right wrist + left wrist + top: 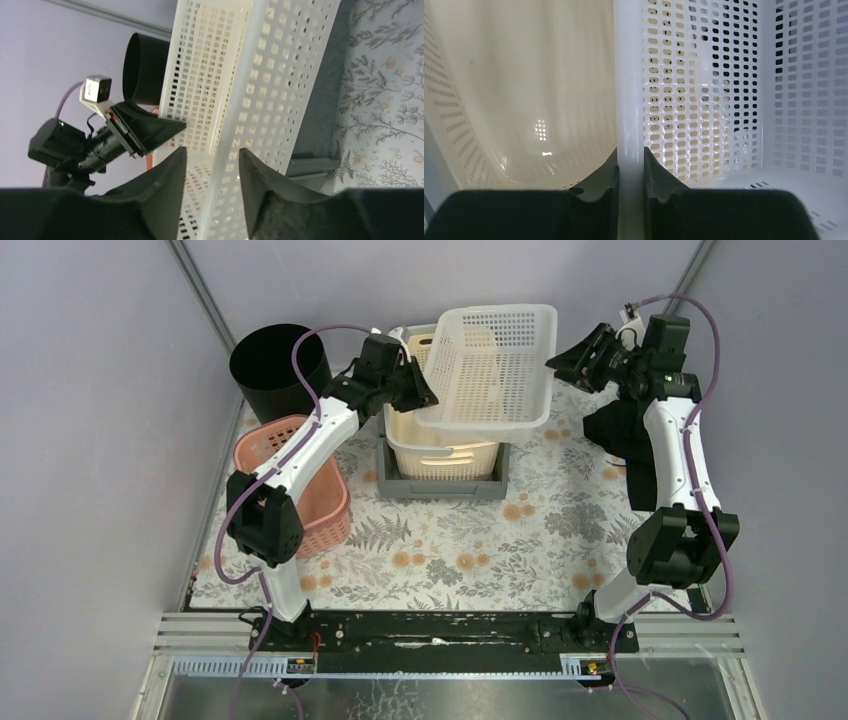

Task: Turn the large container upside down
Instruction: Pick up the container from the container.

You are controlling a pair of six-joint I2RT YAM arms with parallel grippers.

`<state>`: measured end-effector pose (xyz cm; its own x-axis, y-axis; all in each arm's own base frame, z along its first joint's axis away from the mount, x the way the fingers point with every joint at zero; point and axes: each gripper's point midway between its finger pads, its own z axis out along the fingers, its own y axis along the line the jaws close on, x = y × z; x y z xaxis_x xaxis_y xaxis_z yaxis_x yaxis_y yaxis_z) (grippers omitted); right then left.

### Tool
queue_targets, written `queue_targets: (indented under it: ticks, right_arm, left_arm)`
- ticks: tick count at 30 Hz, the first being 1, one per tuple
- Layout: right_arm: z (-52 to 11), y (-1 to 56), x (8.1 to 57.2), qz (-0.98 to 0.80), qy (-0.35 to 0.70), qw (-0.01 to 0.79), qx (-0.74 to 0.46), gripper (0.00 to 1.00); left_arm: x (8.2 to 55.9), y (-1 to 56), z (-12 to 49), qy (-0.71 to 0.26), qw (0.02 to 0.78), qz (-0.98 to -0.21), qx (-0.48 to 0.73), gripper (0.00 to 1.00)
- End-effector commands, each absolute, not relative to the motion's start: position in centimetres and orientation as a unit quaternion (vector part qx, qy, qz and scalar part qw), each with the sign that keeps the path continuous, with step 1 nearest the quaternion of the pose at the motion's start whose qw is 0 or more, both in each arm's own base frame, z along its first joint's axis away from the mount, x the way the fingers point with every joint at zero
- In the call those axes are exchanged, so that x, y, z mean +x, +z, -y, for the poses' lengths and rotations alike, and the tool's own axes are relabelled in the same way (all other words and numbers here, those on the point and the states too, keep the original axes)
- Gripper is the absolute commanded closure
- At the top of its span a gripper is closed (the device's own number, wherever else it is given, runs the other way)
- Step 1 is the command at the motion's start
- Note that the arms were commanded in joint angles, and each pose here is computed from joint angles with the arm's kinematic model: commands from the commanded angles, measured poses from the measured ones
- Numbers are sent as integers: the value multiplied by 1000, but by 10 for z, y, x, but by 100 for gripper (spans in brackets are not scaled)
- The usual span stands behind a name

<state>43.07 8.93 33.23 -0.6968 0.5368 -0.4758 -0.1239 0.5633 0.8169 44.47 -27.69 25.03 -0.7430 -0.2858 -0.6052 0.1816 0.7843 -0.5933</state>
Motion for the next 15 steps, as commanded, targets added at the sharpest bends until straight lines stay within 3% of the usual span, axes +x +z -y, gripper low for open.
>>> queue_targets:
  ticks: [1,10,15]
  right_arm:
    - [-81,368,437,-798,427,413,101,46]
    - [-62,394,445,-822,356,432,103,34]
    - [-35,389,446,-848,262,449,99,35]
  left_arm:
    - [430,291,280,-345,396,-851,19,100]
    - [414,329,274,-344,448,-820,88,100]
    - [395,342,268,-331,442,-820,153,100]
